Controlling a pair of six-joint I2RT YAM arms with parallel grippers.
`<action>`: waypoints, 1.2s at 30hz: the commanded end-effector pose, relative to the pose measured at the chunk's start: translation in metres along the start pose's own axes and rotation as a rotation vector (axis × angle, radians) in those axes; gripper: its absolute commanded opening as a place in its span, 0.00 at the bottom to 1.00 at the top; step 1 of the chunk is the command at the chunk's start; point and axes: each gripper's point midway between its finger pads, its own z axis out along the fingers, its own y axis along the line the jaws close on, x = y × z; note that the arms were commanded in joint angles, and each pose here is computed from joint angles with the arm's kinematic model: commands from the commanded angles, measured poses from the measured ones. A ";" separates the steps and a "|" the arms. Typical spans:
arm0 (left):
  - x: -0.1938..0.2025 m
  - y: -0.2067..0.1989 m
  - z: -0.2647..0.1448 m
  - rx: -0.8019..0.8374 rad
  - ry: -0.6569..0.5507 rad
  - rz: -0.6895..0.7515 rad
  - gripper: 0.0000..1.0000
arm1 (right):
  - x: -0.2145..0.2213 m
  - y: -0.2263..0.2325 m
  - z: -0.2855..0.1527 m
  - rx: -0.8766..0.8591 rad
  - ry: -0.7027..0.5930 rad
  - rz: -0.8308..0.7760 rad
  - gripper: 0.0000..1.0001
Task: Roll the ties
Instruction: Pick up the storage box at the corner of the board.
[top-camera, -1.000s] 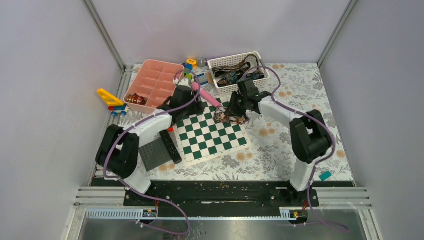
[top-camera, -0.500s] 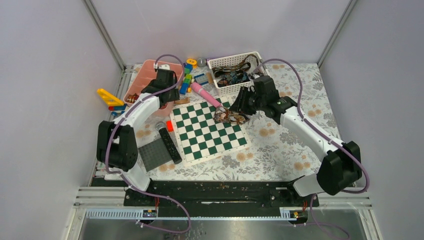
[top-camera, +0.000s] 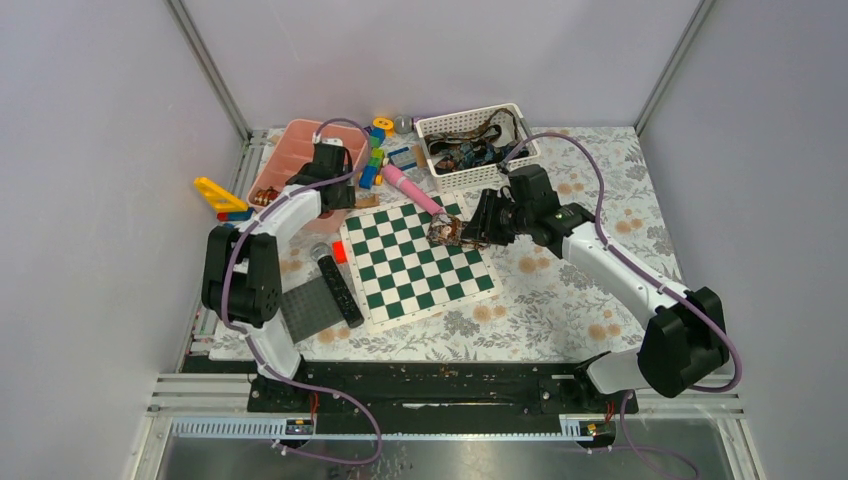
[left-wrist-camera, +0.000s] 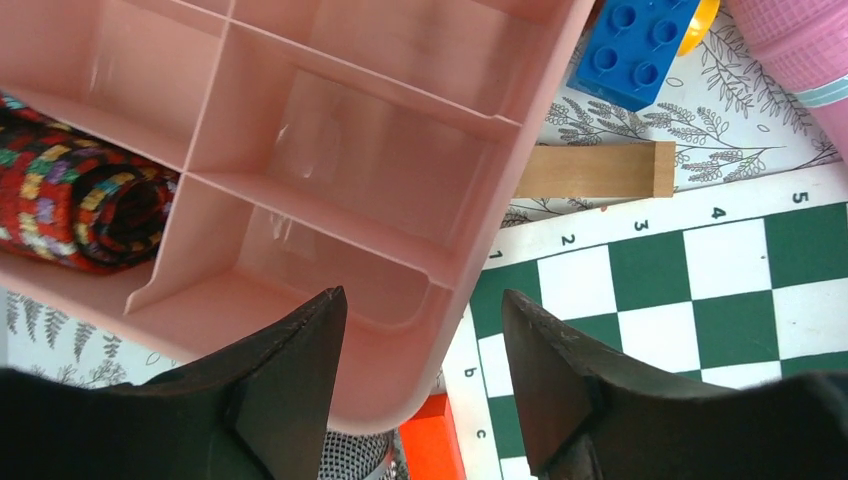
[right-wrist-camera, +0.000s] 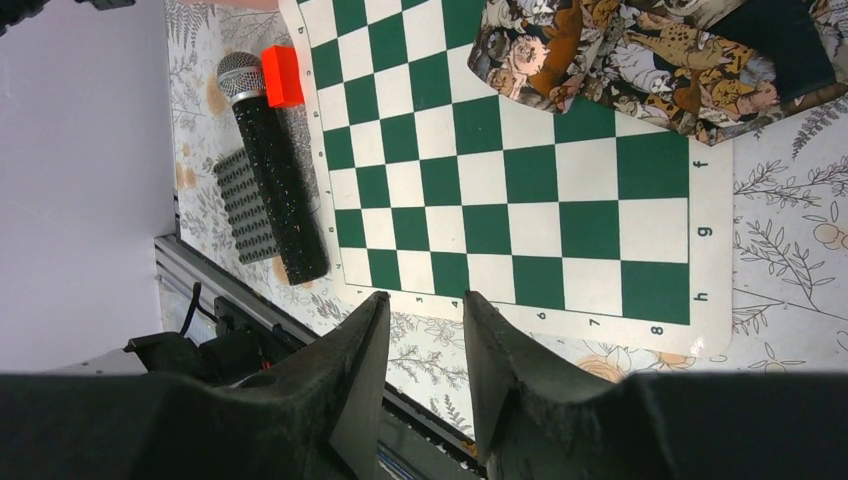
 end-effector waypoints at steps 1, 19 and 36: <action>-0.019 -0.010 0.013 0.034 -0.056 0.040 0.60 | 0.001 0.011 -0.008 -0.045 -0.008 -0.016 0.41; -0.025 -0.024 0.040 0.074 -0.008 0.126 0.28 | 0.002 0.013 -0.008 -0.056 -0.002 -0.001 0.41; -0.040 -0.009 0.000 0.027 -0.066 0.098 0.00 | -0.003 0.018 -0.017 -0.065 -0.023 -0.014 0.42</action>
